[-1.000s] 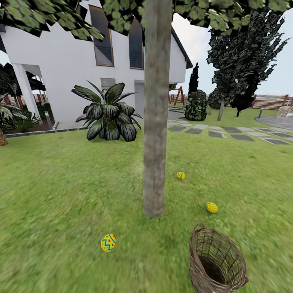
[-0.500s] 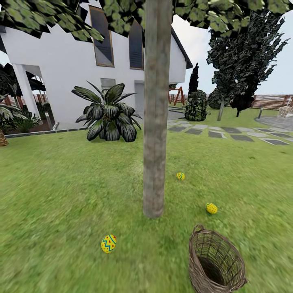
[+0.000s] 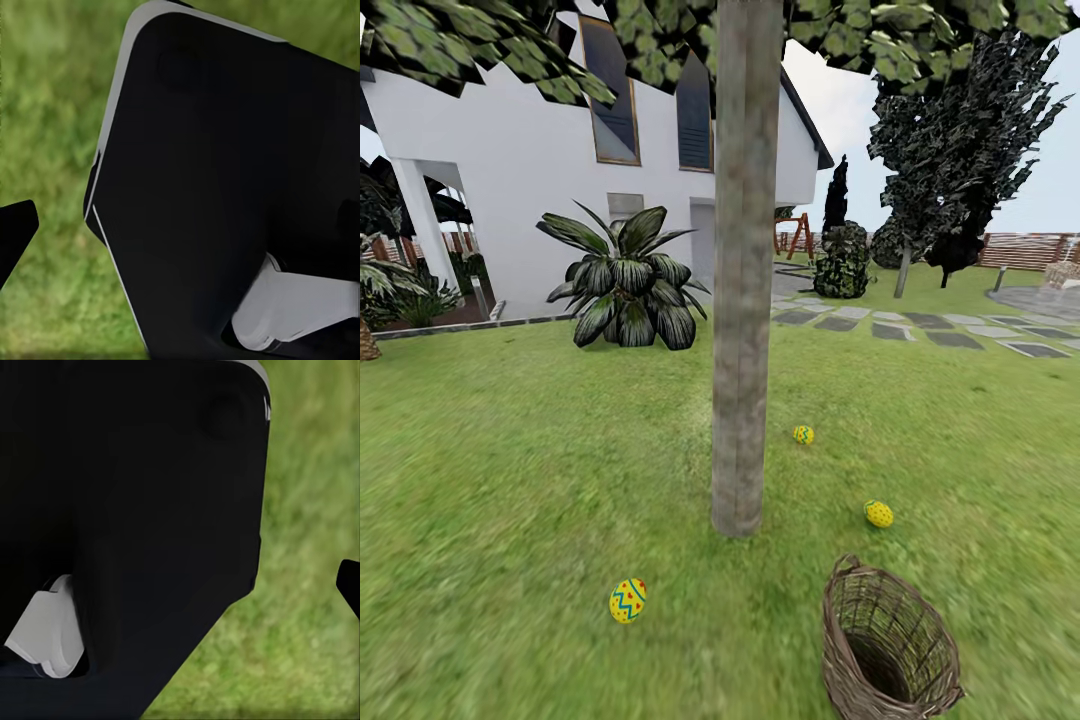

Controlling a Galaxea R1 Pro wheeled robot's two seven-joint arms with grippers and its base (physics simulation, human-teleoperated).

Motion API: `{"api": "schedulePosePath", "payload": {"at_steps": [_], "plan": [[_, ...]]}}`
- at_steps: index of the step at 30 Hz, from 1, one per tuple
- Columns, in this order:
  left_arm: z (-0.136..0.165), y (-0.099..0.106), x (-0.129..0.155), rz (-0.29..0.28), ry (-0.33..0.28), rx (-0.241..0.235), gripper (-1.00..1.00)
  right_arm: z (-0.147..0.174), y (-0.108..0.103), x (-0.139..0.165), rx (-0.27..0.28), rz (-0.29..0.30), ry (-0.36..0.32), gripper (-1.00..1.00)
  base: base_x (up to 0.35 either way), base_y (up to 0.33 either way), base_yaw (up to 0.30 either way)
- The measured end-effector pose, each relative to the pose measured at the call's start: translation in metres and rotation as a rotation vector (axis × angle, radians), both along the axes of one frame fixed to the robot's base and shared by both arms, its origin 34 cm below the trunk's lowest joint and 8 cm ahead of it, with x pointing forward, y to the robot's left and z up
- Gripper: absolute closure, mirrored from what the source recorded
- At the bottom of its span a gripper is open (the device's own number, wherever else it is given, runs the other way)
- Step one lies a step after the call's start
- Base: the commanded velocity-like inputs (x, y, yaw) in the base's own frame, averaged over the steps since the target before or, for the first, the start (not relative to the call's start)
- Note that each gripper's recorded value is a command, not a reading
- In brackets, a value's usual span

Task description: Take the three Easter eggs out of the wicker basket on the lawn in the garden, then place them on the lawn next to a single tree (choose any tree) so that all three eggs are next to the same tree and none are left in the basket.

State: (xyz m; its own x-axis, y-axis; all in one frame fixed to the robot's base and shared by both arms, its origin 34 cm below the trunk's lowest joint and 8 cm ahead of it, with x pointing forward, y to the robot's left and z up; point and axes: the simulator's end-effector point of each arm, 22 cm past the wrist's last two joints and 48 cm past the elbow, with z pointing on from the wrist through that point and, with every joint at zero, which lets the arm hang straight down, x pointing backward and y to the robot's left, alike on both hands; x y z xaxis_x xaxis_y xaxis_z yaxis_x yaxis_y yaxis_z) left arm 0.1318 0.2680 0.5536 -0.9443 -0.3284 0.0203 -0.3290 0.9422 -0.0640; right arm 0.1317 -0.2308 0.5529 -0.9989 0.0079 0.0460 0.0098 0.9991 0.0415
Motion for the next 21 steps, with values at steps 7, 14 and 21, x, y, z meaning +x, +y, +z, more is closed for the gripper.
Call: {"api": "schedulePosePath", "payload": {"at_steps": [7,14,21], "plan": [[0.008,-0.002,-0.002,-0.002,0.000,-0.002,-1.00,0.008,0.000,-0.001,0.000,0.003,0.000,-1.00,0.000,0.000,0.000],[0.016,-0.002,-0.004,-0.006,0.000,-0.002,-1.00,0.016,0.001,-0.003,0.002,0.003,0.000,-1.00,0.000,0.000,0.000],[0.023,-0.002,-0.006,-0.006,0.001,-0.002,-1.00,0.023,0.001,-0.005,0.002,0.001,0.000,-1.00,0.000,0.000,0.000]]}}
